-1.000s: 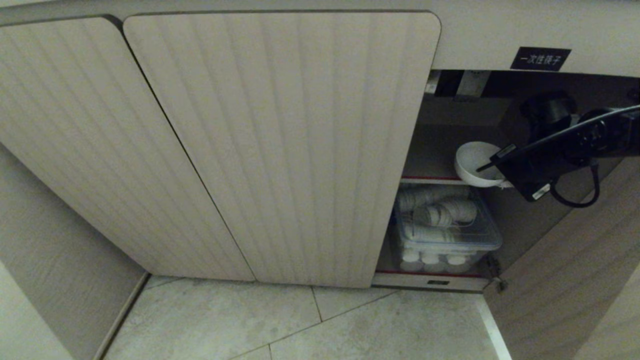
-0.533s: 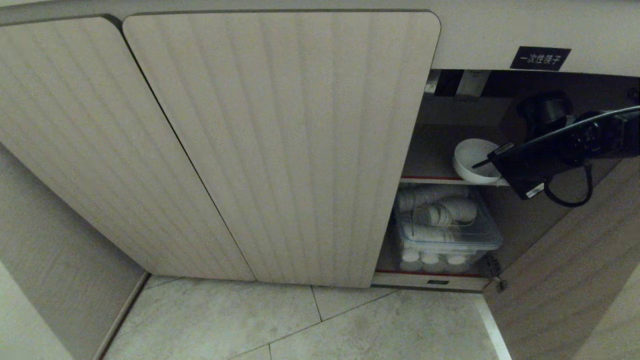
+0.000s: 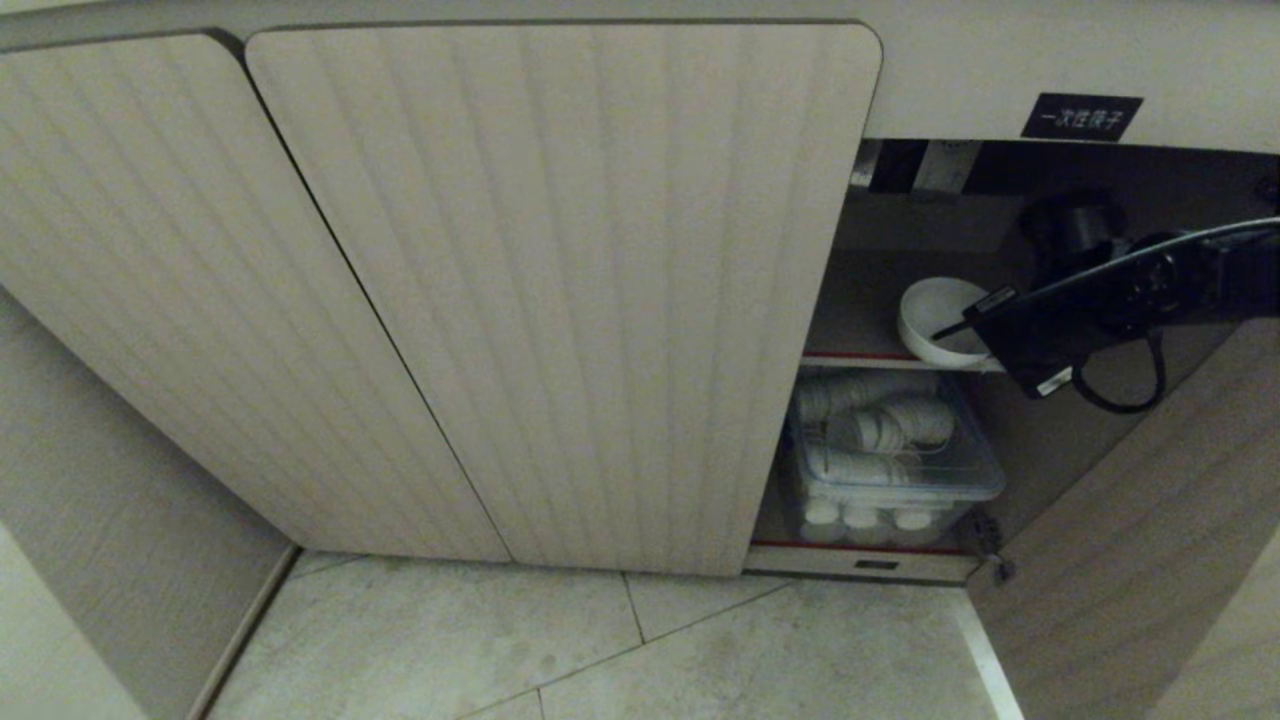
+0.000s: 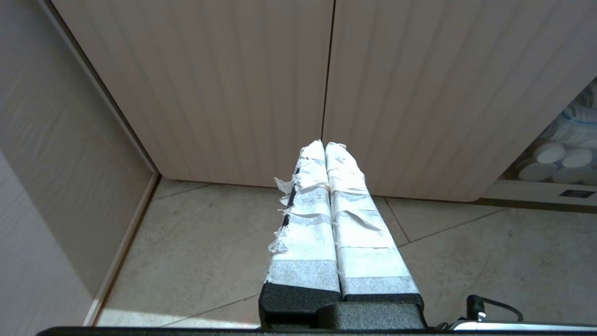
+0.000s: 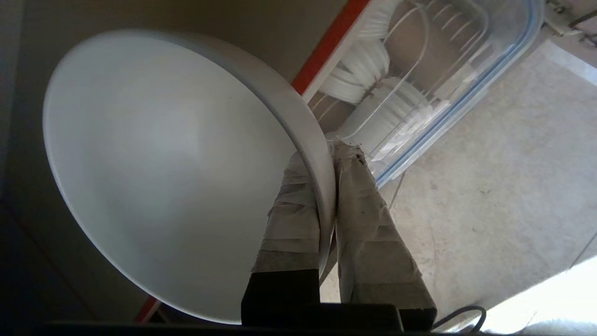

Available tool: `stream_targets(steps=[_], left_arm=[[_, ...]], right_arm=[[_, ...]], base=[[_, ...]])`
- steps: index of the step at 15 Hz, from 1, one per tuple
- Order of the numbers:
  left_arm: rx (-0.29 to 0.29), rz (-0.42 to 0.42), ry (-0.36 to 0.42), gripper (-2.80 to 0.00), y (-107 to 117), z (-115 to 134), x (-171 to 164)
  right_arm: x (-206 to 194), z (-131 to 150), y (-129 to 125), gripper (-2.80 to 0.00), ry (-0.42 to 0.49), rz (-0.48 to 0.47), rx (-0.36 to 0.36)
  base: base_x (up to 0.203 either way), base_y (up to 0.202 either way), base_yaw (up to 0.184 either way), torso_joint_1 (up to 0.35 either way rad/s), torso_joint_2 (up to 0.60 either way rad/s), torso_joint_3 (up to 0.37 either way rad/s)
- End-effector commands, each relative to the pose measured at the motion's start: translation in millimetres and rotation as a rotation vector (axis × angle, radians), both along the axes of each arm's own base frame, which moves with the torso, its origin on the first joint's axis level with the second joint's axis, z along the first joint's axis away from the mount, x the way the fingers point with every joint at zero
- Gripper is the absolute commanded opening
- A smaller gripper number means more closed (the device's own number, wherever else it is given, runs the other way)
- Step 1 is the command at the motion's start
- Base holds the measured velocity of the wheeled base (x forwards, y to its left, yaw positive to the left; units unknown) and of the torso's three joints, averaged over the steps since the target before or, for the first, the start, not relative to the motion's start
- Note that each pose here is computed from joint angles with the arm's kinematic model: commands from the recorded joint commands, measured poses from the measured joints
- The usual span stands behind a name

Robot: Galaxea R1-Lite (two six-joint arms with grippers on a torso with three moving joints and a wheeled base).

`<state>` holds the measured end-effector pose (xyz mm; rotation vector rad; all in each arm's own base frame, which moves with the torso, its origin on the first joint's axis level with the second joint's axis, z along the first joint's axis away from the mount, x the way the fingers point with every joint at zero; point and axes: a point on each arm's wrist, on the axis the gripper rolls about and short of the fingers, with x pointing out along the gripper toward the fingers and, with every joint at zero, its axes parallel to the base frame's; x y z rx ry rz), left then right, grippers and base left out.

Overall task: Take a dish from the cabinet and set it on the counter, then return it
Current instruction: Put it back into the cabinet

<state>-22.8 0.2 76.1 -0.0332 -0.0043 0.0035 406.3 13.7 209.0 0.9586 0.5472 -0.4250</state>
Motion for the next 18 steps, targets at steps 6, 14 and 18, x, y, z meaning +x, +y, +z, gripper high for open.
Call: stream_targets(steps=[6, 14, 18], left_arm=[[-0.001, 0.001, -0.001, -2.80, 0.0, 0.0, 0.0], [-0.001, 0.001, 0.000, -2.80, 0.0, -0.2, 0.0], [-0.001, 0.001, 0.000, -2.80, 0.0, -0.2, 0.0]], right_arm=[[4.5, 0.4, 6.4, -2.80, -0.009, 0.011, 0.003], [13.9, -0.8, 6.4, -2.80, -0.020, 0.008, 0.001], [17.5, -4.0, 6.6, -2.80, -0.019, 0.008, 0.001]], base=[[0.000, 0.000, 0.000, 0.000, 0.00, 0.000], [0.000, 0.000, 0.000, 0.000, 0.00, 0.000], [0.000, 0.000, 0.000, 0.000, 0.00, 0.000]])
